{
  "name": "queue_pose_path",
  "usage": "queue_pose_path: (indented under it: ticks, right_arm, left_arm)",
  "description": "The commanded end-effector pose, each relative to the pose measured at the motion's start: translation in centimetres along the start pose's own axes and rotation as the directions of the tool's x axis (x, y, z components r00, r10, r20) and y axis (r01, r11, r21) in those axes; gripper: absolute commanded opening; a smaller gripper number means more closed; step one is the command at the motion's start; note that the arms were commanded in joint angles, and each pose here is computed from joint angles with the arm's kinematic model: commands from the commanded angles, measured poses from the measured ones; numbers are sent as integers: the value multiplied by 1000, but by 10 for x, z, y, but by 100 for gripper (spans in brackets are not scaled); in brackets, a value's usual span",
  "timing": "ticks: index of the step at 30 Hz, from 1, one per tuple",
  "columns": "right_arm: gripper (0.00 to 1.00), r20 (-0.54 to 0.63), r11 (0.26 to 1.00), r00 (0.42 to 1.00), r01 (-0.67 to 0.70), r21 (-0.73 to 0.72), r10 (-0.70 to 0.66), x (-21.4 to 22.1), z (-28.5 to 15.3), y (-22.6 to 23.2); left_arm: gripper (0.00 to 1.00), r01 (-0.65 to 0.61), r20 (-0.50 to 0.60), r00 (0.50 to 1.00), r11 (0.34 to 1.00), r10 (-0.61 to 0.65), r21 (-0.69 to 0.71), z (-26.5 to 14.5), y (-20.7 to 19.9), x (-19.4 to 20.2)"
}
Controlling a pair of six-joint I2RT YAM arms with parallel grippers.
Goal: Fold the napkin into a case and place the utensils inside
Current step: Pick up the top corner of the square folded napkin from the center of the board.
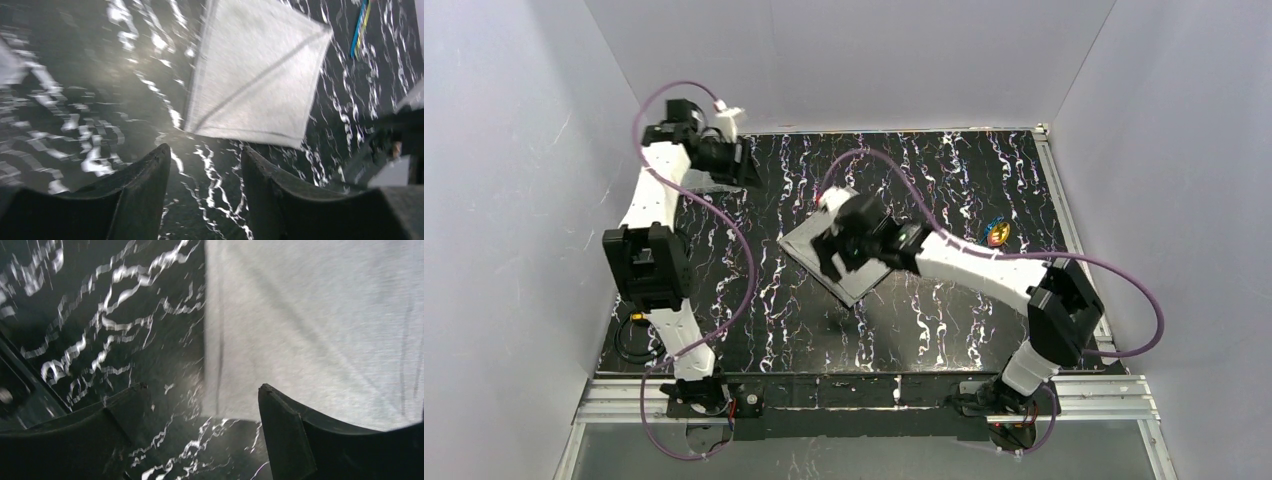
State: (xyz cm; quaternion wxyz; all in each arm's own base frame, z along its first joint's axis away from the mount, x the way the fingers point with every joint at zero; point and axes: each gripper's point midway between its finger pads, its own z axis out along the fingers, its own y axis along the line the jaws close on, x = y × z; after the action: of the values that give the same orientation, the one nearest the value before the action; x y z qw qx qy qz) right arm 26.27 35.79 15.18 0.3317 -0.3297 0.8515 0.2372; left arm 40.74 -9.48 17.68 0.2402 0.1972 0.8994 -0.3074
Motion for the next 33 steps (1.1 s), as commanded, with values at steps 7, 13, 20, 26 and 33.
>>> queue_pose_path:
  ticks: [7, 13, 20, 26, 33]
  right_arm:
    - [95, -165, 904, 935, 346, 251, -312, 82, 23, 6]
    - [96, -202, 876, 911, 405, 262, -360, 97, 34, 5]
    - [91, -217, 897, 913, 389, 209, -345, 117, 43, 13]
    - [82, -243, 901, 912, 382, 205, -332, 132, 42, 8]
    - [60, -246, 900, 908, 389, 196, -339, 139, 43, 7]
  left_arm:
    - [98, 236, 318, 917, 970, -243, 58, -117, 50, -53]
    - [99, 30, 336, 942, 994, 9, -109, -112, 45, -36]
    - [99, -165, 262, 942, 970, 209, -179, -86, 30, -21]
    - [98, -320, 107, 936, 938, 335, -138, -42, 23, 8]
    - [99, -540, 11, 841, 839, 541, 73, -1, 6, 61]
